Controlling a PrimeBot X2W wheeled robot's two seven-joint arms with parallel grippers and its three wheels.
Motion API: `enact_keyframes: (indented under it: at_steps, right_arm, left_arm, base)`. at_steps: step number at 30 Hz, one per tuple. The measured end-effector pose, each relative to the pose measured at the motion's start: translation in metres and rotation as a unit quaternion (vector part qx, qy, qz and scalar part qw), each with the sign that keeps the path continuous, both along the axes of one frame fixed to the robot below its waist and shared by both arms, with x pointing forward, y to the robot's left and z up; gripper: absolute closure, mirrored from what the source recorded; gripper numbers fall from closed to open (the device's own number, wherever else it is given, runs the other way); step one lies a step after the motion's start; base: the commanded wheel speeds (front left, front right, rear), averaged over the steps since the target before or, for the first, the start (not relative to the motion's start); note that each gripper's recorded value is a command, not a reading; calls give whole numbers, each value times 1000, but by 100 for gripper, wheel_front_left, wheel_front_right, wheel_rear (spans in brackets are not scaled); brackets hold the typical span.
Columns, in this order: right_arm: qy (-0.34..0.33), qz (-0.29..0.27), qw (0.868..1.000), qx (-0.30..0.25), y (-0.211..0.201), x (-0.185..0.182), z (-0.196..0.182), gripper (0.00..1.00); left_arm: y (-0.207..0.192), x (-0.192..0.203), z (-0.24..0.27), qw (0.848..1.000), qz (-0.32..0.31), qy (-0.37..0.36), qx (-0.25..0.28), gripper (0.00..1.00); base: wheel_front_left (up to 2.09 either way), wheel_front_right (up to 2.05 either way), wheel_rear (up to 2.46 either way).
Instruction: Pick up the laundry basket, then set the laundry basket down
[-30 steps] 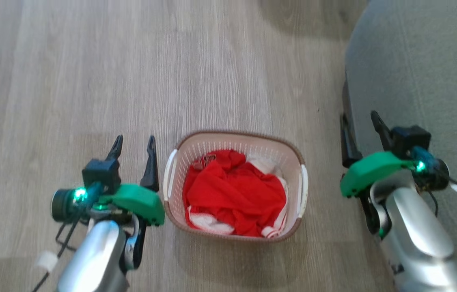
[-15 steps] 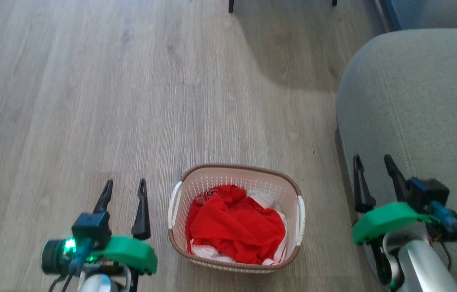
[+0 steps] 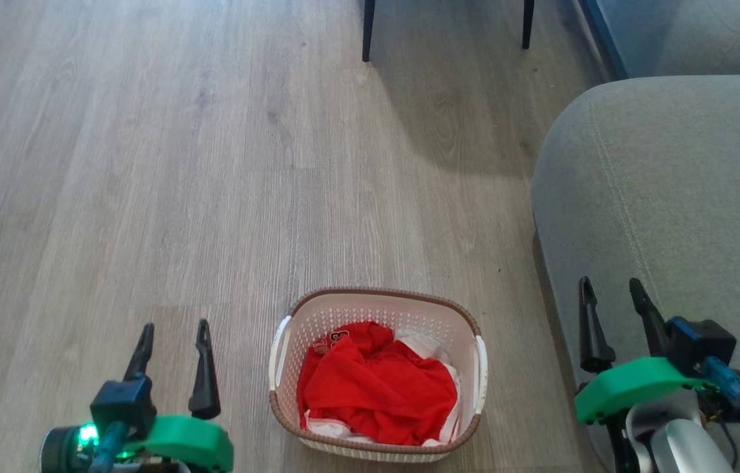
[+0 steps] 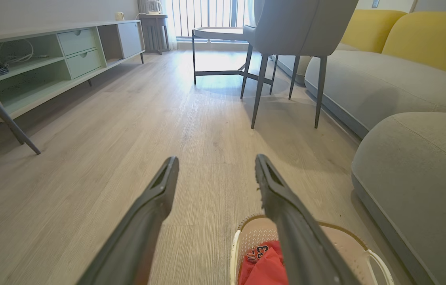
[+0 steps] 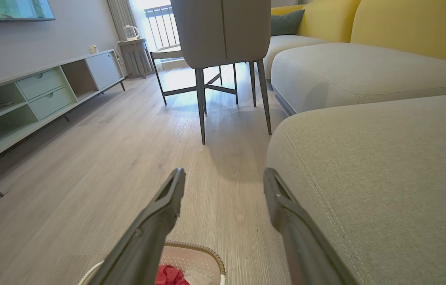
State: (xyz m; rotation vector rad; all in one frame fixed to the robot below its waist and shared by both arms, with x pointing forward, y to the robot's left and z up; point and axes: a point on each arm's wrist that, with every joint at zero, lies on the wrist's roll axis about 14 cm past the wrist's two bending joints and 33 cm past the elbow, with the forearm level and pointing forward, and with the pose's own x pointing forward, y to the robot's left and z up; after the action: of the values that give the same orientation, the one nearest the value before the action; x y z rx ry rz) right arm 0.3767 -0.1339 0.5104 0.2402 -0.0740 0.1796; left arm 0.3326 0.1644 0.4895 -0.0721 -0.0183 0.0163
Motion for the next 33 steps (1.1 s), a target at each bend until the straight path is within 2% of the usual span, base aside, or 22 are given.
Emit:
enact_keyframes:
  at_steps: [8,33]
  right_arm:
    - [11,-9,1000,0,-6,-10,-8,0]
    - [14,-11,1000,-4,-8,-7,-10,0]
  left_arm:
    - [0,-3,-3,1000,0,4,-1,0]
    - [3,-4,-10,1000,1,14,5,0]
  base:
    - [0,0,0]
    - [0,0,0]
